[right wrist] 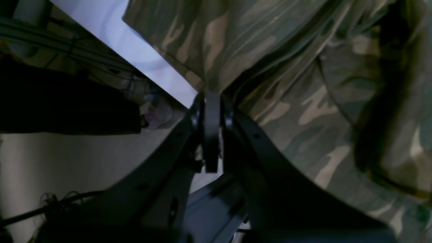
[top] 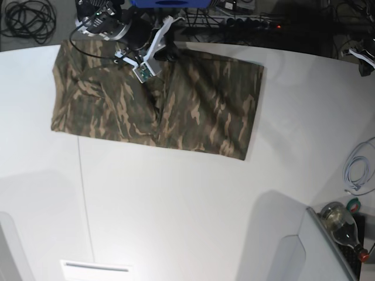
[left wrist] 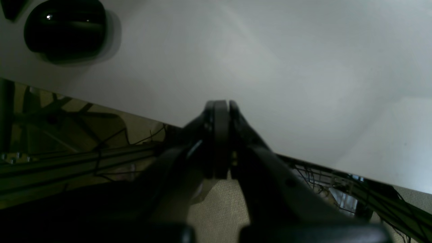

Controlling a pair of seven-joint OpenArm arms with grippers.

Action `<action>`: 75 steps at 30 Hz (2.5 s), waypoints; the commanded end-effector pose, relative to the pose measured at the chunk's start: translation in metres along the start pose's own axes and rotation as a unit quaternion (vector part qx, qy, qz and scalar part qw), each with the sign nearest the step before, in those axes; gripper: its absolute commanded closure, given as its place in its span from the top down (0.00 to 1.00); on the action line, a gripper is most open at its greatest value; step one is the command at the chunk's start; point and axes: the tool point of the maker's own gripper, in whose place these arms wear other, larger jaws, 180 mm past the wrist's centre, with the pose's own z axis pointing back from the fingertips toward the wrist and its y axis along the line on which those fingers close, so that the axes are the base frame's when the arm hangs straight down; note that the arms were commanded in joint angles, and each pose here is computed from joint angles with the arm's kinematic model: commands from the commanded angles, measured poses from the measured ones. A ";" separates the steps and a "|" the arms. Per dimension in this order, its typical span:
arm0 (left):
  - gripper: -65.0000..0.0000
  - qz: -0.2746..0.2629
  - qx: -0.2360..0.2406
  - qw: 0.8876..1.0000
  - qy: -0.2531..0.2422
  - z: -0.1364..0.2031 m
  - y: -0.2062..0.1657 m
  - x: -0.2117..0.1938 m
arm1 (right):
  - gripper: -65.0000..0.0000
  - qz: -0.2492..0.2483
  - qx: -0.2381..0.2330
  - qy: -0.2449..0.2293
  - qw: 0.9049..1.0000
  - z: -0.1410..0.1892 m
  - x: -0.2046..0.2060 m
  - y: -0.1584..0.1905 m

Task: Layout the t-shirt on the table in an organized manner, then fold the t-shirt properly
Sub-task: 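Press the folded layers flat with the right gripper near the collar, then smooth the folded shirt with both grippers and release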

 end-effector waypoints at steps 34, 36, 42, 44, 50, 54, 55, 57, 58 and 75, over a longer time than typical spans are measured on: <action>0.00 -0.012 0.009 1.000 -0.017 0.003 0.011 0.014 | 0.00 -0.002 0.031 -0.020 0.999 -0.014 0.005 0.015; 0.00 -0.012 0.009 1.000 -0.018 0.003 0.011 0.014 | 0.00 0.007 0.040 -0.023 0.999 -0.009 0.008 0.027; 0.00 -0.012 0.009 1.000 -0.018 0.003 0.011 0.015 | 0.00 0.026 0.035 -0.017 0.999 0.001 0.017 0.030; 0.00 -0.012 0.009 1.000 -0.018 0.003 0.011 0.015 | 0.00 0.025 0.034 -0.015 0.999 -0.001 0.017 0.027; 0.00 -0.012 0.009 1.000 -0.018 0.003 0.011 0.014 | 0.00 -0.010 0.025 0.024 0.999 -0.019 -0.012 0.005; 0.00 -0.013 0.009 1.000 -0.016 0.003 0.011 0.013 | 0.06 -0.024 0.009 0.010 1.000 -0.018 -0.012 -0.009; 0.00 -0.013 0.009 1.000 -0.016 0.003 0.011 0.013 | 0.10 -0.026 0.006 0.008 1.000 -0.017 -0.011 -0.011; 0.00 -0.013 0.009 1.000 -0.017 0.003 0.011 0.014 | 0.25 -0.030 -0.001 0.006 1.000 -0.014 -0.012 -0.015; 0.00 -0.013 0.009 1.000 -0.017 0.003 0.011 0.014 | 0.32 -0.032 -0.002 0.007 0.999 -0.012 -0.015 -0.014; 0.00 -0.033 -0.169 0.984 -0.034 0.002 -0.139 0.009 | 0.54 0.151 -0.090 -0.011 0.984 -0.016 0.140 -0.090</action>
